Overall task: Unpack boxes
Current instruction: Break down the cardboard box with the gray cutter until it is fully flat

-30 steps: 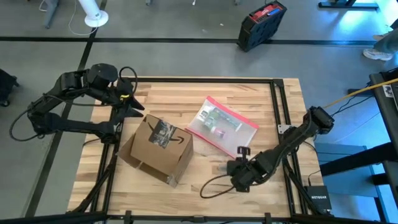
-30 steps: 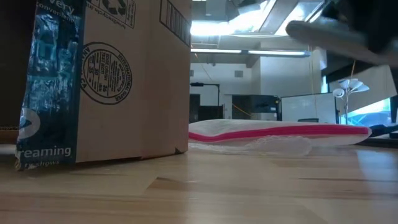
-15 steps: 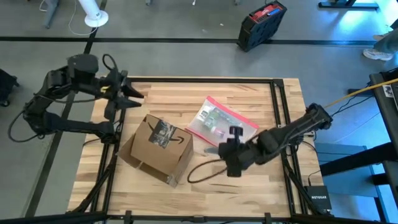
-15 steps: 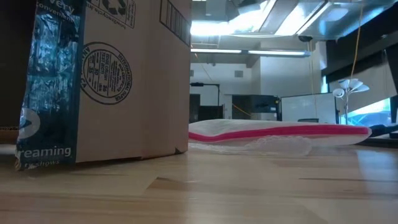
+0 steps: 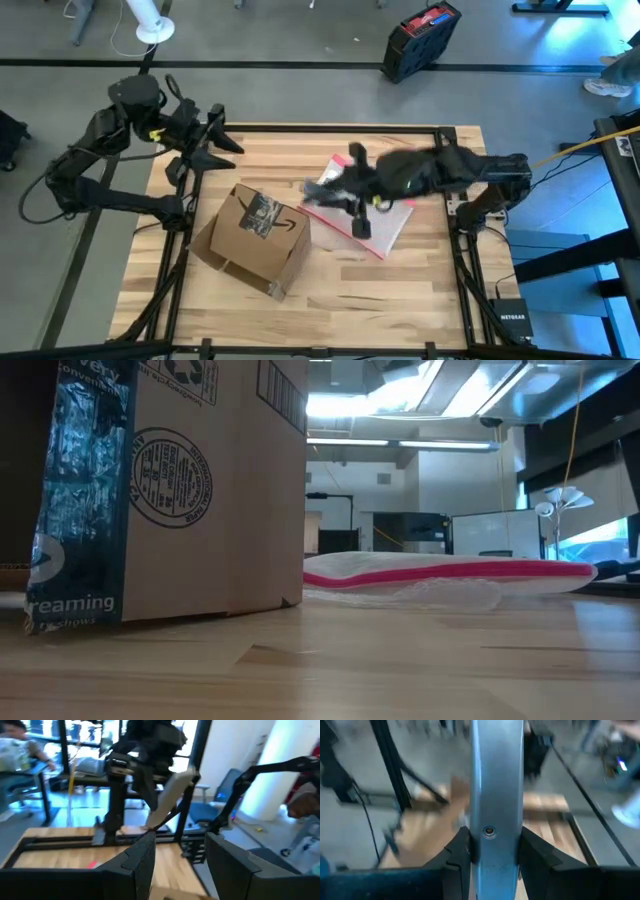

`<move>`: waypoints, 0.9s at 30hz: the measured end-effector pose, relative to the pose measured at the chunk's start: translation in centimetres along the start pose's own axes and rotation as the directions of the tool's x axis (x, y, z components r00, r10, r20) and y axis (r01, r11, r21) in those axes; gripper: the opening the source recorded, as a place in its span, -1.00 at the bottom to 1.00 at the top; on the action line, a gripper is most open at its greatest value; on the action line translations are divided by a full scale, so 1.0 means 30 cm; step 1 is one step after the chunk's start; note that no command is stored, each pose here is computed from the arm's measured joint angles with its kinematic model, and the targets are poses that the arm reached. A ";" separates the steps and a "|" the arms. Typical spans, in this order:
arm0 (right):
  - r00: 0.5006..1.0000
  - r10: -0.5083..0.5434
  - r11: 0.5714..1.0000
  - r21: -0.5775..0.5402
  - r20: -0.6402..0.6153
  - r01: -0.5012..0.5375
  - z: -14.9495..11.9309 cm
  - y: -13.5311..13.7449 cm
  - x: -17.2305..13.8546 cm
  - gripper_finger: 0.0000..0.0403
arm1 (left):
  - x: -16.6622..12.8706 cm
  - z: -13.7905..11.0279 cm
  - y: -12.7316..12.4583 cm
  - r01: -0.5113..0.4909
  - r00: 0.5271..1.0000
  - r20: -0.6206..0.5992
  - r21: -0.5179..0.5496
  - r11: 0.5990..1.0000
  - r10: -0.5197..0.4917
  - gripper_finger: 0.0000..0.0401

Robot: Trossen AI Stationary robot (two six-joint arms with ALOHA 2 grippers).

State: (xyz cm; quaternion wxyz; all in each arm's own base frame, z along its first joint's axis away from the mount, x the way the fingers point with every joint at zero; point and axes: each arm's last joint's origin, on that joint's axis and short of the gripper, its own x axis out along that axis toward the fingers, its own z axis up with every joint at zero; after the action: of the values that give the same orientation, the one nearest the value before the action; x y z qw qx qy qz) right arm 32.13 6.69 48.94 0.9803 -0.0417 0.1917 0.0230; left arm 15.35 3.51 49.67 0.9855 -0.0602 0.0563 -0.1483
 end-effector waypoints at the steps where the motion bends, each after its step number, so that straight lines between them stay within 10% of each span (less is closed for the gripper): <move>1: 0.999 0.022 1.000 0.002 0.049 -0.022 0.017 -0.016 0.000 -0.43 | 0.013 0.002 0.008 0.017 1.000 0.003 0.001 1.000 -0.017 -0.20; 11: 0.840 0.290 0.954 -0.068 0.459 -0.292 0.142 -0.143 0.001 -0.43 | 0.168 0.019 0.119 0.314 0.949 0.042 -0.066 0.947 -0.312 -0.20; 27: 0.700 0.428 0.890 -0.133 0.571 -0.436 0.166 -0.189 0.077 -0.39 | 0.311 0.019 0.262 0.523 0.851 0.079 -0.212 0.825 -0.520 -0.20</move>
State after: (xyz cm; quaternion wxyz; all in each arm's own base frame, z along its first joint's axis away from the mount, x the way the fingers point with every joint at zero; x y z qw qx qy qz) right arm 36.49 1.55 53.08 0.9578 0.0198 -0.1155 0.2624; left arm 26.54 8.24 48.31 0.8946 -0.1861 0.0456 -0.4037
